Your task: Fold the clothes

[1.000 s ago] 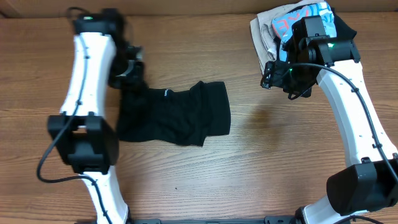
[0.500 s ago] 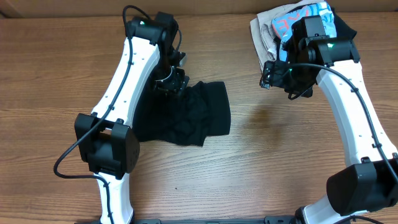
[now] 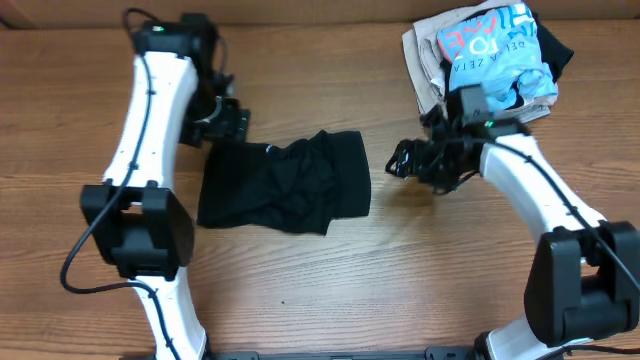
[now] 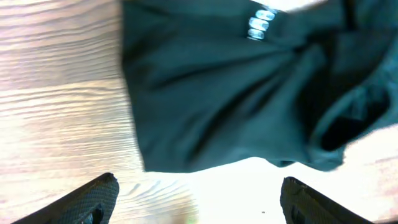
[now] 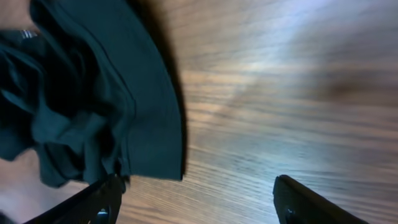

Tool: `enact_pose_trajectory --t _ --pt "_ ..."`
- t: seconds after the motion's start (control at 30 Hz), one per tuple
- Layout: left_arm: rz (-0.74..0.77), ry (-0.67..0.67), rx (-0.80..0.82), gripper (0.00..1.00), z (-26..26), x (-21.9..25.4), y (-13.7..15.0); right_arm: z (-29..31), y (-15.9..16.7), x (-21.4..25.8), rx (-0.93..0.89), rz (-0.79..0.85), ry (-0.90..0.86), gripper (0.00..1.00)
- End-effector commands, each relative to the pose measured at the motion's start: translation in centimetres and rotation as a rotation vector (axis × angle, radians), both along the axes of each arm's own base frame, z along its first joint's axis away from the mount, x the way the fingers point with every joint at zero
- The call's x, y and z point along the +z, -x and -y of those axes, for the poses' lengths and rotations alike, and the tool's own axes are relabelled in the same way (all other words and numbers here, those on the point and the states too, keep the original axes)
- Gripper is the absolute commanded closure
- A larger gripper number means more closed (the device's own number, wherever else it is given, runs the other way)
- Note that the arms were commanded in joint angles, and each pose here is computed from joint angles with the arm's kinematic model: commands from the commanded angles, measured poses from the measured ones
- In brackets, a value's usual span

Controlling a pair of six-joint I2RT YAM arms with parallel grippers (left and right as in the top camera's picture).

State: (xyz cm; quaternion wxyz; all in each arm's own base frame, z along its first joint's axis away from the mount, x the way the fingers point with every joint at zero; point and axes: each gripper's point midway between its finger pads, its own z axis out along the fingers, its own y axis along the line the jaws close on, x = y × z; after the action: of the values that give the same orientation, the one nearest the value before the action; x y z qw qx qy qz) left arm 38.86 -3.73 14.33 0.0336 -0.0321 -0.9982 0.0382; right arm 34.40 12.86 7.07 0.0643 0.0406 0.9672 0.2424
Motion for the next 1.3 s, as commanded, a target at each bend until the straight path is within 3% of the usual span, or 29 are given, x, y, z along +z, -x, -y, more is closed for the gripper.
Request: enact_pose_trajectory --t 0.0,0.23,0.53,0.7,0.83,1.03,1.27 --pt "0.032 -0.006 0.042 0.12 -1.5 0.8 -0.6 -2.6 2.0 -1.1 -0.006 -0.050 -0.107 0.19" --pt "0.043 -0.005 0.050 0.05 -1.8 0.8 -0.9 -6.1 2.9 -3.8 -0.016 -0.052 -0.170 0.23" --pt "0.041 -0.007 0.050 0.02 -1.9 0.6 -0.9 -11.0 1.7 -6.1 -0.089 -0.040 -0.183 0.23" --pt "0.029 -0.010 0.052 0.02 -2.0 0.4 -0.6 -10.5 1.4 -6.6 -0.130 -0.030 -0.141 0.40" --pt "0.020 -0.010 0.052 0.01 -2.0 -0.2 -0.5 -9.1 0.7 -6.3 -0.126 -0.022 -0.152 0.38" --pt "-0.012 -0.011 0.052 0.01 -2.0 -1.6 0.0 -5.7 -0.7 -6.1 -0.138 0.008 -0.139 0.26" --pt "-0.042 -0.013 0.052 0.01 -2.0 -3.6 0.5 -3.8 -2.0 -6.6 -0.167 0.067 -0.062 0.26"
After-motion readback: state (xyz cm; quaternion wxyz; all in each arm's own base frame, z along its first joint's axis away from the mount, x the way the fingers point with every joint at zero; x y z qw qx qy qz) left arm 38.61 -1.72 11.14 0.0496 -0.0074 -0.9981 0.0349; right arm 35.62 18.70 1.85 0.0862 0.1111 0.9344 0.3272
